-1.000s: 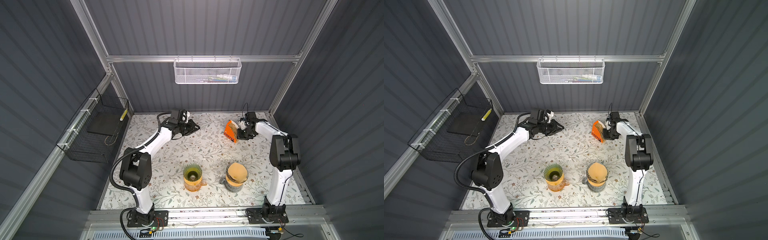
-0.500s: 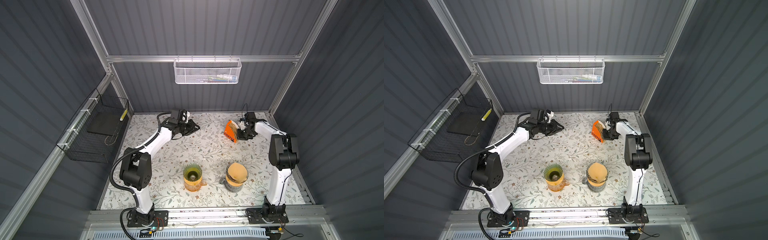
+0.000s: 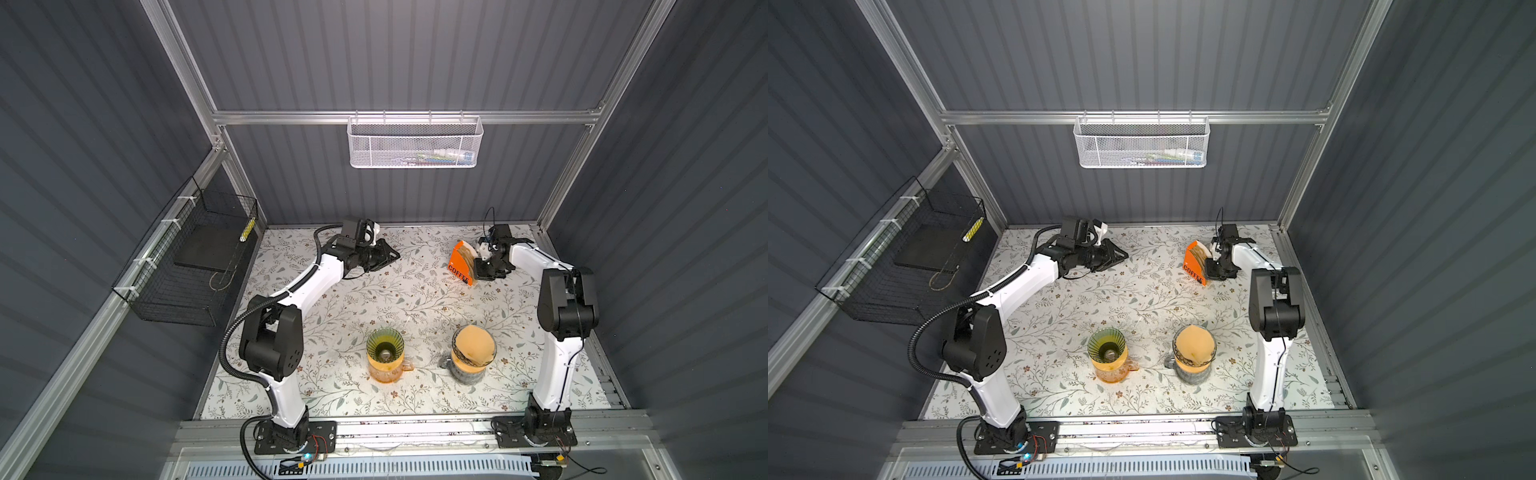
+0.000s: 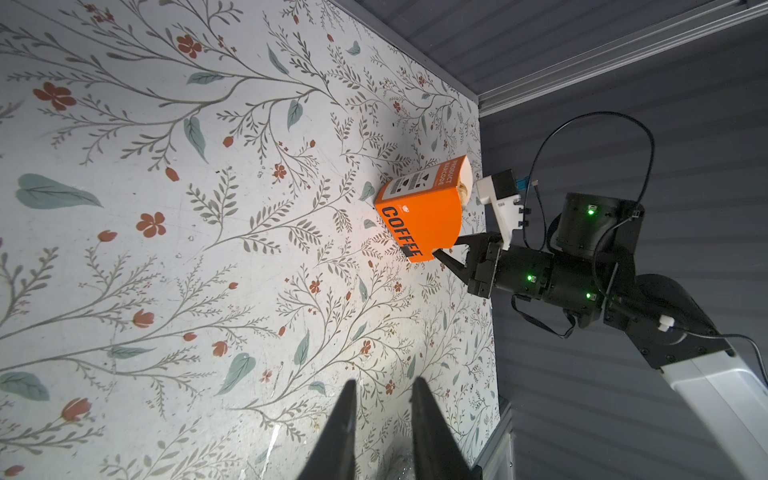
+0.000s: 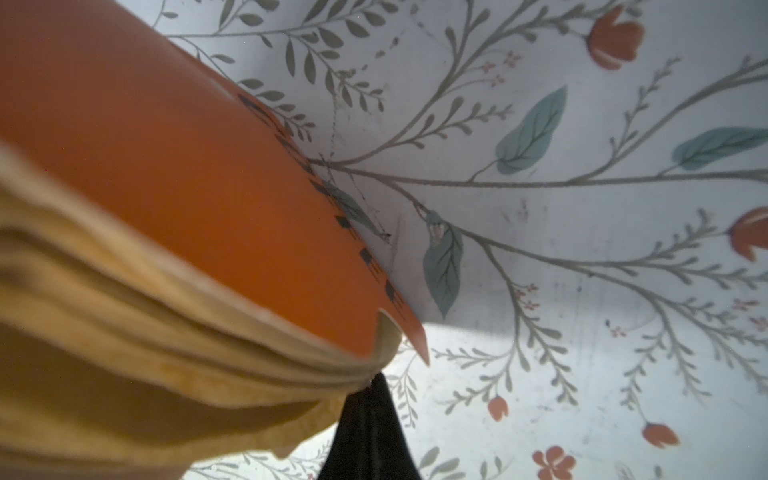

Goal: Place the coffee filter in the dripper
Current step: 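Pinch one paper filter with the right gripper and pull it from the box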

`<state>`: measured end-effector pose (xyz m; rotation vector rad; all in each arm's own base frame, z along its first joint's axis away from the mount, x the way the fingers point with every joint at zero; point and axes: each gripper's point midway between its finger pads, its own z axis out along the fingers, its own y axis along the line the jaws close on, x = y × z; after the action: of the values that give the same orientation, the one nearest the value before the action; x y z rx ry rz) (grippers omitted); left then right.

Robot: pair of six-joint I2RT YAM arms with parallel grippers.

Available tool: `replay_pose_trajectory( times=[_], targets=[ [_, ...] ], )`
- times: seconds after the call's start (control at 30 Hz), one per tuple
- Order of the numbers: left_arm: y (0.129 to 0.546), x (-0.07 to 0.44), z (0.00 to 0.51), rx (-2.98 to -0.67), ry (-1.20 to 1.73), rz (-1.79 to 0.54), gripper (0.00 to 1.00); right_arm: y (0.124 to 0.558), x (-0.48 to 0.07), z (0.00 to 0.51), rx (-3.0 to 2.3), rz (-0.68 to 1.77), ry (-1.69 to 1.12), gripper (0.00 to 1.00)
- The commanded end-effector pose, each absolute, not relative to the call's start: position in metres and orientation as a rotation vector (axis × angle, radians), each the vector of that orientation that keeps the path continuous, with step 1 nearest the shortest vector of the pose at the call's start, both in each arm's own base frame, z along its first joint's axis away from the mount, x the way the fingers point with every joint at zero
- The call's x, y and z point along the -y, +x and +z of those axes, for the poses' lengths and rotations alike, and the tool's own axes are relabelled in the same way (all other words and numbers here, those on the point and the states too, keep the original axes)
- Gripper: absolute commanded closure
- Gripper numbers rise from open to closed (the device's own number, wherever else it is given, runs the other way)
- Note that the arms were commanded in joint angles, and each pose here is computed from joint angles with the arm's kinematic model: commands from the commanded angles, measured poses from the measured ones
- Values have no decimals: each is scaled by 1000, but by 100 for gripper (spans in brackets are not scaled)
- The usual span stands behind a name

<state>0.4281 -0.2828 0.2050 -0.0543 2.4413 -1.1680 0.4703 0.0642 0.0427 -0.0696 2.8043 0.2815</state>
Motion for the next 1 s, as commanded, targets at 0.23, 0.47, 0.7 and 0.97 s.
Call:
replay_pose_trajectory(
  times=[0.23, 0.47, 0.7, 0.97],
  targets=[
    [424, 281, 210, -2429, -39, -1183, 76, 454, -62, 68, -2786, 286, -53, 100],
    [421, 280, 216, -2416, -31, -1187, 76, 438, -61, 75, -2788, 283, -36, 100],
    [418, 279, 219, -2405, -28, -1193, 75, 425, -60, 89, -2774, 289, -26, 100],
    [414, 277, 222, -2403, -24, -1194, 75, 416, -60, 101, -2760, 295, -19, 100]
  ],
)
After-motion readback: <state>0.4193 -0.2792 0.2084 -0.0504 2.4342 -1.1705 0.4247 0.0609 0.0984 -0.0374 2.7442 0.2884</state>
